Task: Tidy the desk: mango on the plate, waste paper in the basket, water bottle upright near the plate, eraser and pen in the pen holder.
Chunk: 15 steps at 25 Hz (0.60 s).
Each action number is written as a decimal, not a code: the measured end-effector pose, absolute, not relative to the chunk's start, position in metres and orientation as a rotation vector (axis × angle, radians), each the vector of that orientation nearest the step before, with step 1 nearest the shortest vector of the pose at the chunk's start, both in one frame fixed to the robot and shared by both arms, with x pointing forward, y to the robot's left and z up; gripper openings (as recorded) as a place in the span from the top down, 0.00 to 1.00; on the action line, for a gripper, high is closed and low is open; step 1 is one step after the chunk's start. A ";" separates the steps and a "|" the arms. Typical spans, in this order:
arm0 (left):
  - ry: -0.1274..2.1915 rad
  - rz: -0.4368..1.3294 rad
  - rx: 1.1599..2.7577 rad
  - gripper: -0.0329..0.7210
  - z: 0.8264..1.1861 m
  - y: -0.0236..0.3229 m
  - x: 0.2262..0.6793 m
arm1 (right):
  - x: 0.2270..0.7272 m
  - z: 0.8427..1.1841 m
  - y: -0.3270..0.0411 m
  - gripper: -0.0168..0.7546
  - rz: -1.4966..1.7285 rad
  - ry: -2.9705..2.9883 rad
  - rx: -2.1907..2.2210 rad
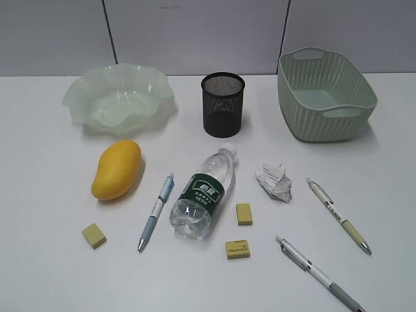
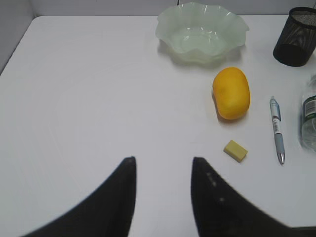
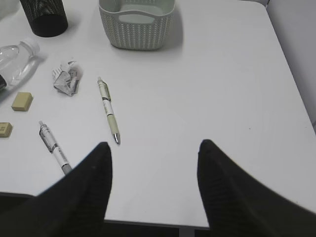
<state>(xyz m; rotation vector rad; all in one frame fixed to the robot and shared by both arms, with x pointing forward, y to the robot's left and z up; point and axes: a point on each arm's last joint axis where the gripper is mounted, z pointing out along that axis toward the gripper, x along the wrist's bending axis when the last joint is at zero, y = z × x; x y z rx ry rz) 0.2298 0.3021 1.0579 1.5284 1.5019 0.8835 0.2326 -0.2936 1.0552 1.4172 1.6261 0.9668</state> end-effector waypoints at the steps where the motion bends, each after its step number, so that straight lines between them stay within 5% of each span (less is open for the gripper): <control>1: 1.502 0.884 1.528 0.37 1.058 0.302 0.230 | 0.233 1.055 -0.294 0.40 0.967 1.626 1.417; 3: 1.505 0.896 1.530 0.18 1.058 0.303 0.230 | 0.233 1.055 -0.294 0.40 0.967 1.626 1.417; 5: 1.506 0.896 1.530 0.12 1.058 0.303 0.230 | 0.233 1.055 -0.294 0.40 0.967 1.626 1.417; 15: 1.514 0.911 1.526 0.12 1.058 0.304 0.230 | 0.233 1.055 -0.294 0.40 0.967 1.626 1.417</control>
